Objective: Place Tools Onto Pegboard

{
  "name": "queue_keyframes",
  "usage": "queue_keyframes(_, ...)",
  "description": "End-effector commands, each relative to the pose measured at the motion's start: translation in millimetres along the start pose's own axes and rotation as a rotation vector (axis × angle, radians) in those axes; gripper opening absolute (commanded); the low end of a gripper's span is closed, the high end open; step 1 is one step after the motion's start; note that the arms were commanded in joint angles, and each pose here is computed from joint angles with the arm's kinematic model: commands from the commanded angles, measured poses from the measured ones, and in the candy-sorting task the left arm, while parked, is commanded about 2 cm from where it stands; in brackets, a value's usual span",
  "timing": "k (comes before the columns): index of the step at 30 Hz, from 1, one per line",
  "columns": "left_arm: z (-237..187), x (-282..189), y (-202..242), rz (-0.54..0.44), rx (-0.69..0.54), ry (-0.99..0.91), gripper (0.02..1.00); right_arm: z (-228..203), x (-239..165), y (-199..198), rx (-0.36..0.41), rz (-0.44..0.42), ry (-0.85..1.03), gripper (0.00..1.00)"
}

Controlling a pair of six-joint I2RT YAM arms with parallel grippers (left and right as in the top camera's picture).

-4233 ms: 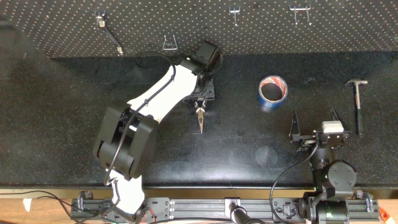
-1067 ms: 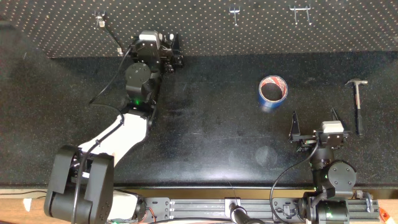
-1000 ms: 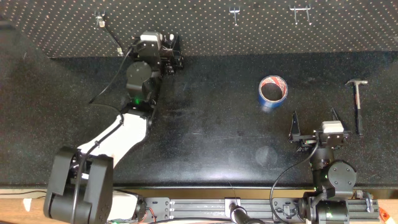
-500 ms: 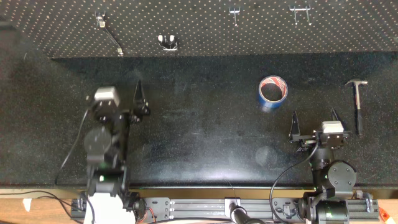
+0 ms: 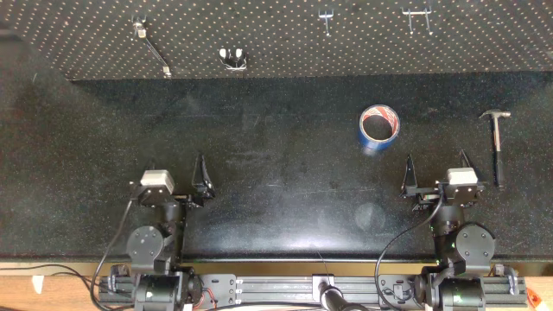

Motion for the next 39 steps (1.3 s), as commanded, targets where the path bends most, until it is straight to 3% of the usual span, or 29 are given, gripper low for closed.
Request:
queue_keyframes(1, -4.9, -3.4, -2.8, 0.001, 0.059, 0.012, 0.996, -1.5, 0.0, 0.2, -0.007, -0.001, 0.002, 0.980)
queue_keyframes(21, -5.2, -3.4, -4.1, -0.007, 0.084, 0.013, 0.996, -1.5, 0.0, 0.2, -0.007, -0.001, 0.002, 0.982)
queue_keyframes(22, -5.2, -3.4, -4.1, -0.007, 0.084, 0.013, 0.996, -2.7, -0.2, -5.7, -0.046, -0.037, 0.010, 0.980)
queue_keyframes(23, -5.2, -3.4, -4.1, -0.007, 0.084, 0.013, 0.996, -4.4, -2.0, -24.2, -0.118, -0.149, 0.030, 0.980)
queue_keyframes(25, -5.2, -3.4, -4.1, -0.007, 0.084, 0.013, 0.996, -4.6, -1.7, -23.2, -0.118, -0.143, 0.030, 0.980)
queue_keyframes(29, -5.2, -3.4, -4.1, -0.007, 0.084, 0.013, 0.996, 18.1, -4.0, -26.3, 0.154, -0.151, -0.064, 0.980)
queue_keyframes(33, -5.2, -3.4, -4.1, -0.007, 0.084, 0.013, 0.996, 49.3, -1.8, -25.2, 0.325, -0.119, -0.105, 0.980)
queue_keyframes(36, -5.2, -3.4, -4.1, -0.007, 0.084, 0.013, 0.996, 69.7, 10.2, -15.4, 0.382, -0.066, -0.056, 0.980)
queue_keyframes(39, -5.2, -3.4, -4.1, -0.007, 0.084, 0.013, 0.996, 83.0, 30.6, 0.5, 0.379, -0.005, 0.027, 0.980)
Point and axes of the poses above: each gripper's point midway between its finger pads, its own x axis out along the fingers, its own y axis along the line the jaws close on, z = x × y, the point moved 1 cm from there along -x, back along the fingers, and after that the axes turned 4 degrees about -x, right-handed, at the moved point
